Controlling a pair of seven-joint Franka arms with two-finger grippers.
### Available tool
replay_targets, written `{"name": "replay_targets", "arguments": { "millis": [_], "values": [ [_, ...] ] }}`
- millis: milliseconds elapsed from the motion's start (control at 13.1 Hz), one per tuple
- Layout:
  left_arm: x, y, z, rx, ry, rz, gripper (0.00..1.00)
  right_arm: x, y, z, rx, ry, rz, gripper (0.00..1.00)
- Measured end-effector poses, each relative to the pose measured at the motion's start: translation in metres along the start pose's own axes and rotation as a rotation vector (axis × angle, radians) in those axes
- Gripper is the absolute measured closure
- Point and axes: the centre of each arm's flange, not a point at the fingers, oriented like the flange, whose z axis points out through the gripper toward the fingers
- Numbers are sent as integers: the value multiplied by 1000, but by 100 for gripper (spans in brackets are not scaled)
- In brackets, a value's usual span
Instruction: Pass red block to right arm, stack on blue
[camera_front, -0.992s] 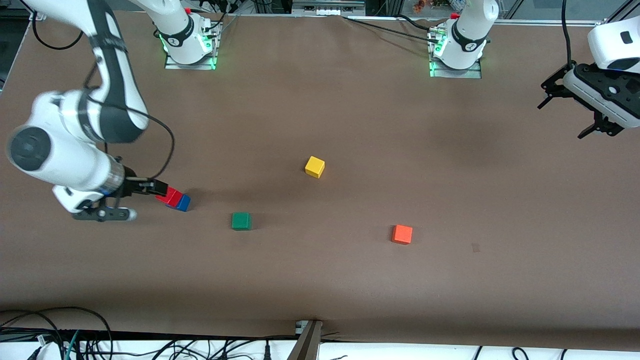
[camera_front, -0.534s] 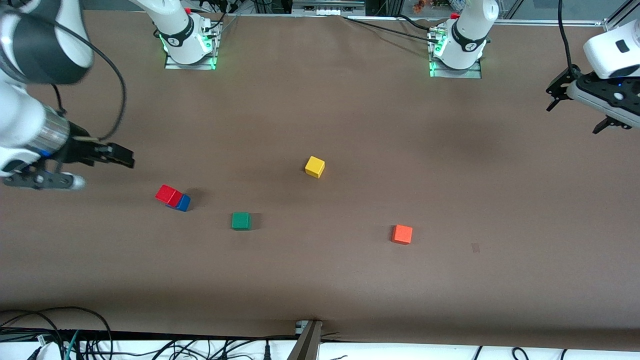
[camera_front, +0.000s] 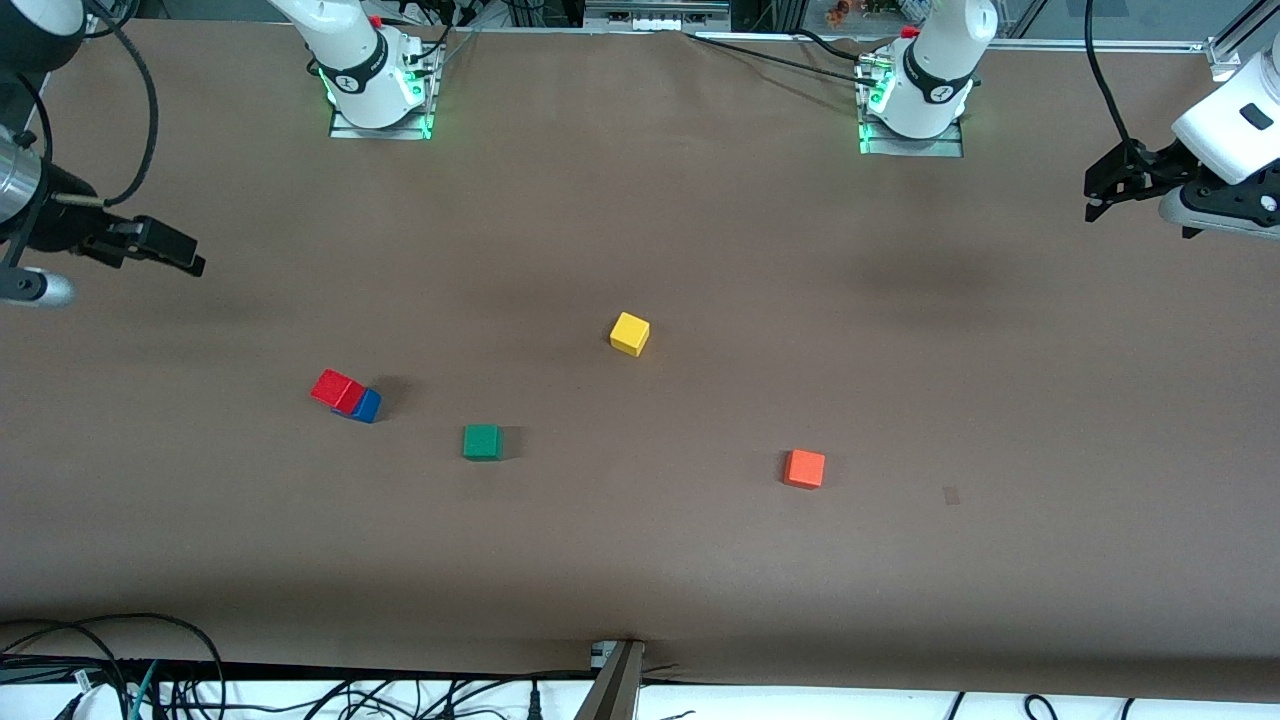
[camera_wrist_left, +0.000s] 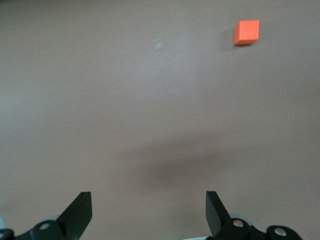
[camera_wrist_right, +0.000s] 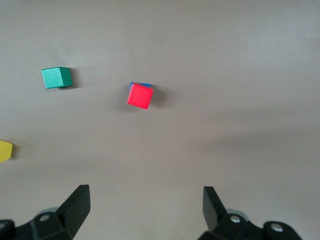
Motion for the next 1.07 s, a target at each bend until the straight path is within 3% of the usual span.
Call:
{"name": "replay_targets", "arguments": {
  "millis": [305, 1068],
  "values": [
    [-2, -9, 1, -37, 1, -25, 0, -19, -2, -15, -2, 26, 39, 0],
    [0, -4, 0, -51, 4, -29, 0, -19, -5, -10, -2, 21, 36, 0]
  ]
}}
